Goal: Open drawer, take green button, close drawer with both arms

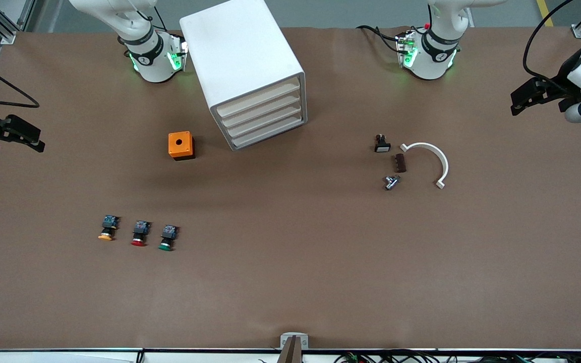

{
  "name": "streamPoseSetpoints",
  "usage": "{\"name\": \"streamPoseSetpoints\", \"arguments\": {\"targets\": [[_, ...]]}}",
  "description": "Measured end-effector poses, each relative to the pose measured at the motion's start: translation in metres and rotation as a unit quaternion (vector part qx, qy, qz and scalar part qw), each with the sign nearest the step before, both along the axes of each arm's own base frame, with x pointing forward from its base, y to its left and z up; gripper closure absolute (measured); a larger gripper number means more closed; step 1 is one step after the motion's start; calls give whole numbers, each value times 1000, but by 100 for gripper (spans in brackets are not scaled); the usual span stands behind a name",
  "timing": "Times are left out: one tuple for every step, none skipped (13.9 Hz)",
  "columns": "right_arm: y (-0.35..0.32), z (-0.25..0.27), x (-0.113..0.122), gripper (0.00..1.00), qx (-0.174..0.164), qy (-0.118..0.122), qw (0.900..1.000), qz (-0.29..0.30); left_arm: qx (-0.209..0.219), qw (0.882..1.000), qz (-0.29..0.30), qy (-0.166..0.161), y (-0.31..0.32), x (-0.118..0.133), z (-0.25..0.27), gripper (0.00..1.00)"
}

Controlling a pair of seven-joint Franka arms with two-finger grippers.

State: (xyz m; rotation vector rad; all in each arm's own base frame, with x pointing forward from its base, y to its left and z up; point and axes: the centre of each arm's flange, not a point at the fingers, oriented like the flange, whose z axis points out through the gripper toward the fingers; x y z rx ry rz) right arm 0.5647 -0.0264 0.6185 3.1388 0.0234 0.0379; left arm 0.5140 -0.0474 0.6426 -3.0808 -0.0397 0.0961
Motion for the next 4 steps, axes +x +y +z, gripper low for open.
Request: {"name": "streamPoseSetpoints", "arguments": {"targets": [[0,0,0,0,0,0,1000,0,0,1000,0,-3,0,0,3,0],[0,0,0,0,0,0,1000,0,-1,1000,1,-6,0,0,5,0],[0,0,0,0,0,0,1000,0,-1,1000,1,-8,0,0,7,0],[0,0,0,0,0,0,1000,0,-1,1000,1,-10,0,1,8,0]]}}
